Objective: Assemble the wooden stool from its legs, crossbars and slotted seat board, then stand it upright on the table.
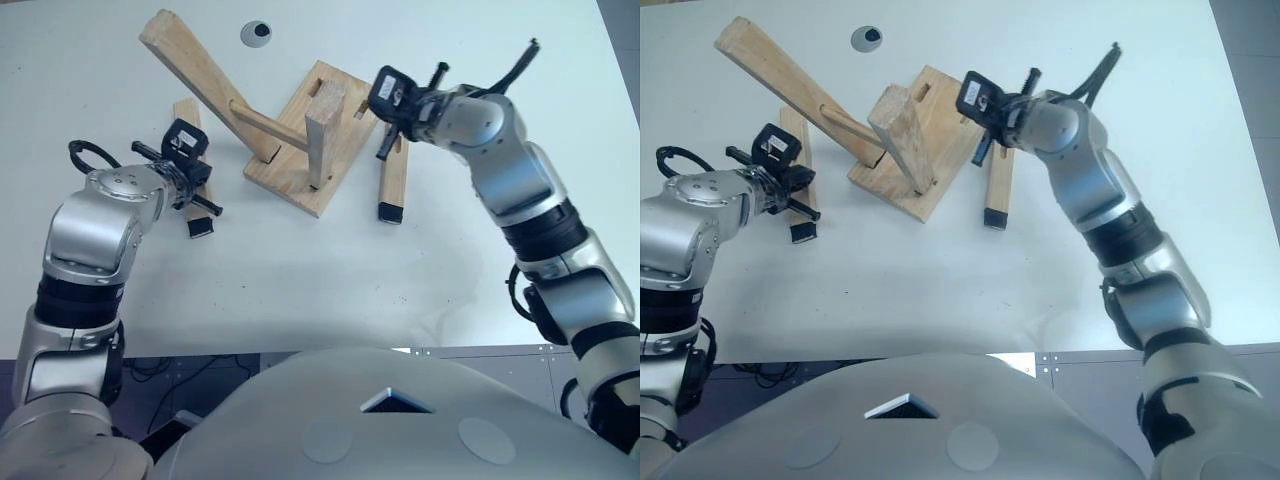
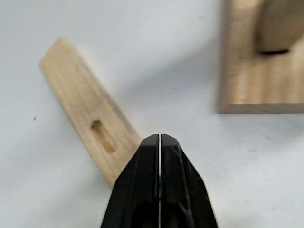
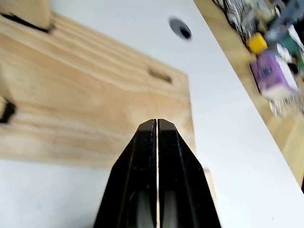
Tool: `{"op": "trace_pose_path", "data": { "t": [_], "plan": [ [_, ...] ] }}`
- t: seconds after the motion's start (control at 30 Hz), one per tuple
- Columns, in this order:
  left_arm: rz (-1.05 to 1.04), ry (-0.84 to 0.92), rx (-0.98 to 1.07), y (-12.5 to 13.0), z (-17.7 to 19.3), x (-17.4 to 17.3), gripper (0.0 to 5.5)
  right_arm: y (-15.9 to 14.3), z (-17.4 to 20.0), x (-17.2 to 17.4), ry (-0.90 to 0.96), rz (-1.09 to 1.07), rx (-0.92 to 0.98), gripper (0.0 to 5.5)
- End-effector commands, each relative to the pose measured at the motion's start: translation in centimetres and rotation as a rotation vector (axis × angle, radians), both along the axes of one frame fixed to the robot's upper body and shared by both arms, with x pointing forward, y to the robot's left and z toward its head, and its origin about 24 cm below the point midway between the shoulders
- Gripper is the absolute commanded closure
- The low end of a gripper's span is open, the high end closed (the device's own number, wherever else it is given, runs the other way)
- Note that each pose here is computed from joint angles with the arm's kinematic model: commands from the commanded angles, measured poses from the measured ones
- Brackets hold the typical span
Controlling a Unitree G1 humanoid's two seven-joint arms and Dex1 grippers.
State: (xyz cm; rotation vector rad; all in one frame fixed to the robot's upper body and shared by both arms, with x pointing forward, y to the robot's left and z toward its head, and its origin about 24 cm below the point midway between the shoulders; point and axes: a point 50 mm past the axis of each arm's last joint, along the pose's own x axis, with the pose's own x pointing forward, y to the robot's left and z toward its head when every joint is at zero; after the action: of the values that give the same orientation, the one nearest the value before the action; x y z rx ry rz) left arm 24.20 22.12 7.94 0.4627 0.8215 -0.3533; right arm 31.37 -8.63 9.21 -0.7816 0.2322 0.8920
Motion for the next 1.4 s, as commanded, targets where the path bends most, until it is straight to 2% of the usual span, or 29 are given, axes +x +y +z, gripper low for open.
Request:
{"op": "trace_pose_path", "data": {
  "t": [0.03,0.23,0.37,0.47,0.57,0.63,0.7,0.8,0.87,0.97,1.1,1.27,1.4],
  "plan": [
    [0.002,0.023,0.056,0.0,-0.8,0.0,5.50,2.8,-0.6,-0.9,-0.001,0.130,-0.021,5.46],
    [-0.020,0.028,0.048,-1.4,-2.5,1.6,5.50,6.6,-2.2,-3.1,0.069,0.280,-0.120,5.46],
    [-0.021,-0.053,0.065,-1.8,-2.2,6.1,5.50,8.9,-1.8,-3.7,0.067,0.339,-0.133,5.46],
    [-0.020,-0.100,0.081,-1.5,-1.4,8.0,5.50,8.1,-0.7,-2.7,0.041,0.297,-0.132,5.46],
    [0.026,-0.139,0.067,0.3,-0.3,7.9,5.50,4.9,1.4,-0.9,-0.005,0.213,-0.139,5.46],
    [0.032,-0.163,0.047,1.6,1.3,6.8,5.50,2.4,3.3,1.0,-0.063,0.128,-0.125,5.46],
    [-0.047,-0.144,0.073,2.1,2.4,4.9,5.50,0.5,4.2,3.5,-0.135,0.022,-0.107,5.46],
    [-0.225,-0.050,0.099,1.5,3.0,1.6,5.50,0.3,3.6,6.5,-0.352,-0.043,-0.060,5.46],
    [-0.326,-0.004,0.119,1.5,3.8,0.0,5.50,0.3,2.1,7.2,-0.404,-0.056,-0.104,5.46],
    [-0.421,0.025,0.154,2.1,5.2,-1.4,5.50,-0.7,-0.4,7.3,-0.299,-0.037,-0.141,5.46],
    [-0.585,0.026,-0.018,-0.9,5.8,-2.9,5.50,-1.8,-3.4,6.1,-0.001,0.012,-0.075,5.46],
    [-0.612,0.132,-0.127,-3.5,1.7,-3.6,5.50,-2.2,-4.3,5.5,0.202,-0.006,0.036,5.46],
    [-0.535,0.172,-0.042,-3.0,-0.7,-3.1,5.50,-3.0,-4.8,5.1,0.296,0.021,-0.004,5.46]
  ]
}}
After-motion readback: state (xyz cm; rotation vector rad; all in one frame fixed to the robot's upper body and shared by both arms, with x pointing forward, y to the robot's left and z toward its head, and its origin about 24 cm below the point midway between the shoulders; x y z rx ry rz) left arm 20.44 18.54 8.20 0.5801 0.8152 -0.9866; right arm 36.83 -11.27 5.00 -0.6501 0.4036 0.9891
